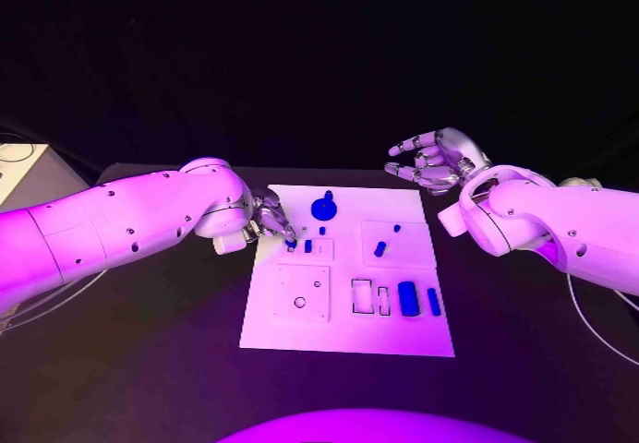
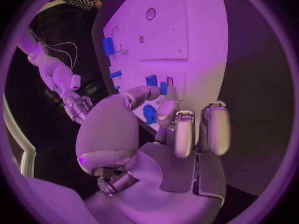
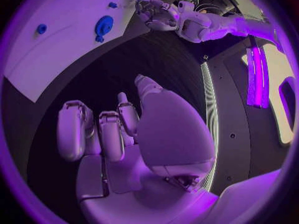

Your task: Assemble the parts on the task board

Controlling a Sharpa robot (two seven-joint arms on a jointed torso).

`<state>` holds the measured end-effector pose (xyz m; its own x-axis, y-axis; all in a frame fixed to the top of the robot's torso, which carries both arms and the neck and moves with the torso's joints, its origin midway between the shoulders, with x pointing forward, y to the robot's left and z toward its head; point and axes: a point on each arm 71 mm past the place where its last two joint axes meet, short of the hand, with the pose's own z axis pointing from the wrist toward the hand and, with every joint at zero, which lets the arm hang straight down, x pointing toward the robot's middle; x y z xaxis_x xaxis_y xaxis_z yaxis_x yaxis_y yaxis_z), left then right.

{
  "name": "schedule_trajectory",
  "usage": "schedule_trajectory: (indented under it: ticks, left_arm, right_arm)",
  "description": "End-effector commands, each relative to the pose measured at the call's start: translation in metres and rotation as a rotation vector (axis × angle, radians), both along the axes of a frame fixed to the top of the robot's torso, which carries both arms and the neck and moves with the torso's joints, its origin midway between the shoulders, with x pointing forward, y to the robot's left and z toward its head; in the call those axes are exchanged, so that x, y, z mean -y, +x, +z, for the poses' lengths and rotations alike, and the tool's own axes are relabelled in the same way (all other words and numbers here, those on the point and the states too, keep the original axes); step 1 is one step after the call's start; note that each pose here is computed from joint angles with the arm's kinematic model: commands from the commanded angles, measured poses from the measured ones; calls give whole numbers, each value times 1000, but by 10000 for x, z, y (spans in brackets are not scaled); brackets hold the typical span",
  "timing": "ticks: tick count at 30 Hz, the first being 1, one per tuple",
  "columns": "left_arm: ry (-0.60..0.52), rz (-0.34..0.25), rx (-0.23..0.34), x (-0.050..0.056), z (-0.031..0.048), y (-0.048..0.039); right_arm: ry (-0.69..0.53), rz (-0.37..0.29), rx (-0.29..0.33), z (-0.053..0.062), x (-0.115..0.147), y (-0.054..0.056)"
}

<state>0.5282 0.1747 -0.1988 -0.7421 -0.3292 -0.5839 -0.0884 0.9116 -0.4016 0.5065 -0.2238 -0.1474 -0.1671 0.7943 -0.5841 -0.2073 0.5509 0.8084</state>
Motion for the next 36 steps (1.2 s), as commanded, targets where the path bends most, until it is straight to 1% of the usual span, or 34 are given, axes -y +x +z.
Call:
schedule_trajectory:
  ticks: [1, 15, 23, 36]
  left_arm:
    - [42, -19, -8, -2, -16, -7]
    - [89, -35, -21, -30, -37, -11]
    - [96, -47, -25, 6, -60, -18]
    - [97, -69, -34, 62, -71, -40]
  right_arm:
    - [-3, 15, -1, -3, -10, -6]
    - [-3, 15, -1, -4, -8, -5]
    - [-3, 16, 0, -3, -11, -8]
    - [-2, 16, 0, -3, -12, -11]
